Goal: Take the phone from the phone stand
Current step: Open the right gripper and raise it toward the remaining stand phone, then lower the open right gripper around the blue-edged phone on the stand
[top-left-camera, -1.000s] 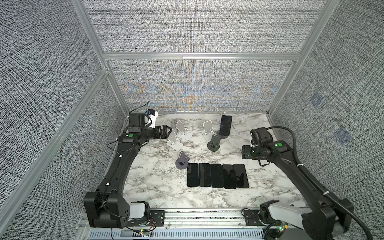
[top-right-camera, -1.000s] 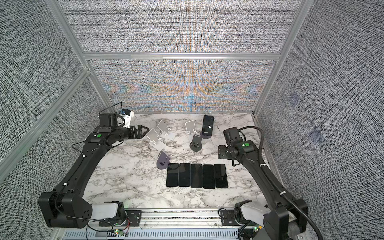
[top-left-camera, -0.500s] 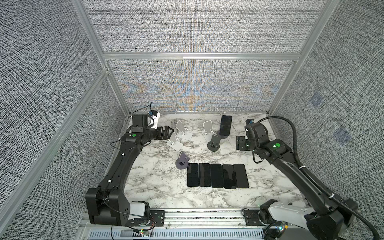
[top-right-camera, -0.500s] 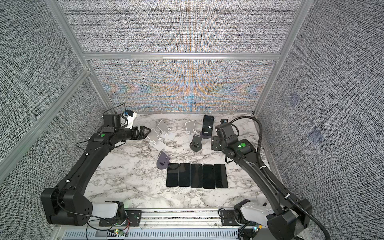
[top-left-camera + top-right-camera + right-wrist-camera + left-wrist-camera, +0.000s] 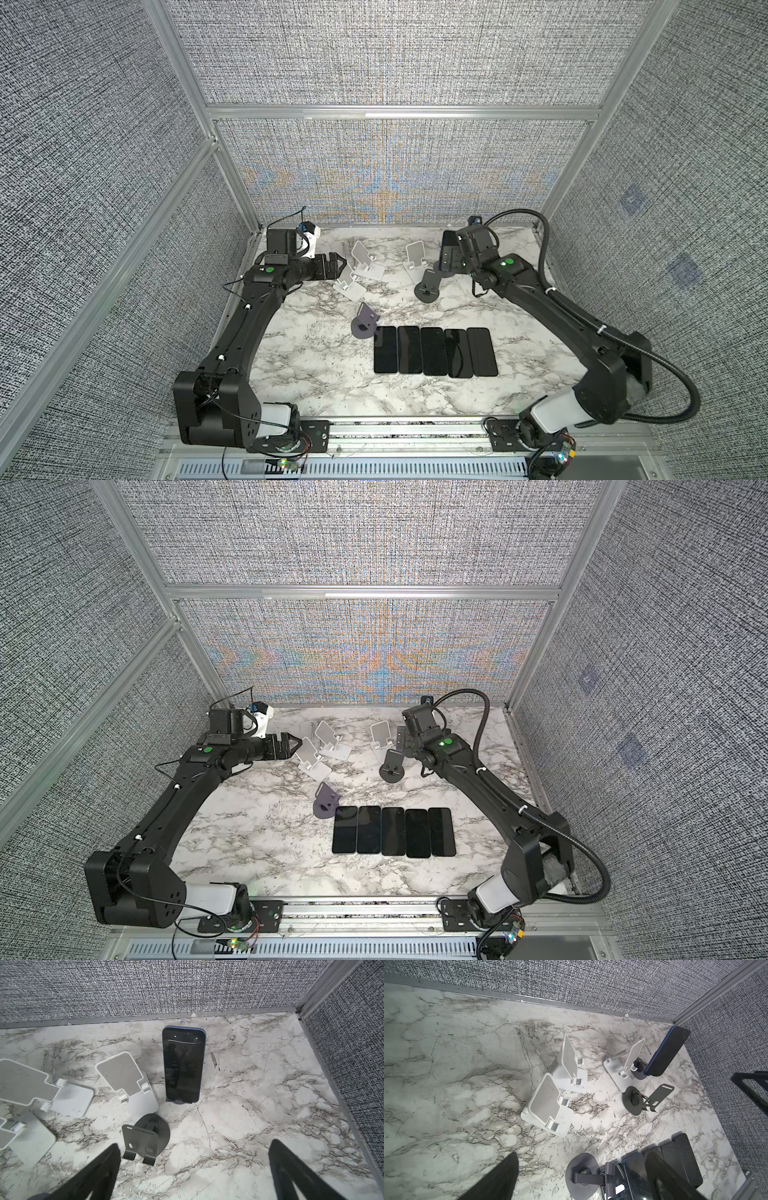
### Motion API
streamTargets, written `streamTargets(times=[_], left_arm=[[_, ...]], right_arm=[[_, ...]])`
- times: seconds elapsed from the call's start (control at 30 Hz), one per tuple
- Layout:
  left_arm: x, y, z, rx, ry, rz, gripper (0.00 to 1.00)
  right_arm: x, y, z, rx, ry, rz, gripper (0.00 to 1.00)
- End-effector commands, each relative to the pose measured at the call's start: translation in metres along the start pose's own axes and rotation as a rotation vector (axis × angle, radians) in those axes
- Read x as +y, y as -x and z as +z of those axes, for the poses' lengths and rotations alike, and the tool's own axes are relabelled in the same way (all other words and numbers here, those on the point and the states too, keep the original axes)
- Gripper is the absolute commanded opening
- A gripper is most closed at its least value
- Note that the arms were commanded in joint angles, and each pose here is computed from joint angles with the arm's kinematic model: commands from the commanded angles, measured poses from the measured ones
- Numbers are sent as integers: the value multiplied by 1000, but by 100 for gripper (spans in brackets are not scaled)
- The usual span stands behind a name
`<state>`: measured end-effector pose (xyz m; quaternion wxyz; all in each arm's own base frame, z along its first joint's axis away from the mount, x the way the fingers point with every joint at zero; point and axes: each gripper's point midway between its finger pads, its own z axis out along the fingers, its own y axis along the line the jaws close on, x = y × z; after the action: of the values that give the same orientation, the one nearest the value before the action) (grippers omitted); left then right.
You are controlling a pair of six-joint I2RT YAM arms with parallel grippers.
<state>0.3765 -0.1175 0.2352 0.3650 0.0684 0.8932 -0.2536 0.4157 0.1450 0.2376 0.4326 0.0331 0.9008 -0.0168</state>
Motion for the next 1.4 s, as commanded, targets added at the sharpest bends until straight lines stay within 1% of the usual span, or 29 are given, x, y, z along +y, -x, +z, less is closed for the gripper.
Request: streamTargets(times=[0.0,0.2,0.27,0.3,0.33,0.4,0.43,0.47,0.53,0.6,0.67,0.77,0.8,1.07,1.37], left_arm=[[1,5,0,-17,3,9,95],[2,5,-1,-19,9,11,95],[2,5,0,-16,9,11,95],[2,5,-1,-17,9,11,95],[2,5,0,-15,9,10,95],[3,4,0,-14,10,10,95],[2,4,0,-14,9,10,95],[2,4,0,-13,10,9,95],[3,4,0,-13,12,11,96],[4,4,0,-12,15,10,95],[4,4,1,-9,17,9,95],[6,3,2,-4,22,9,95],[6,3,2,-3,25,9,95],[7,2,3,4,26,10,95],[6,3,1,-1,26,14,95]], right_arm=[[6,5,16,-1,-19,6,99],[7,4,48,7,-84,-21,99],[4,0,60,27,-98,-11,99],[5,-3,65,43,-85,-10,99],[9,-7,72,68,-46,-8,97],[16,-15,84,110,46,18,78],[19,-17,90,108,81,43,66],[20,-17,95,95,99,55,65],[17,-16,103,53,79,15,66],[11,-19,109,51,45,24,72],[13,-22,114,81,55,31,83],[14,-22,115,116,26,4,97],[13,-21,115,117,7,-4,99],[10,-17,128,115,-29,-2,99],[7,-14,144,106,-49,28,99]])
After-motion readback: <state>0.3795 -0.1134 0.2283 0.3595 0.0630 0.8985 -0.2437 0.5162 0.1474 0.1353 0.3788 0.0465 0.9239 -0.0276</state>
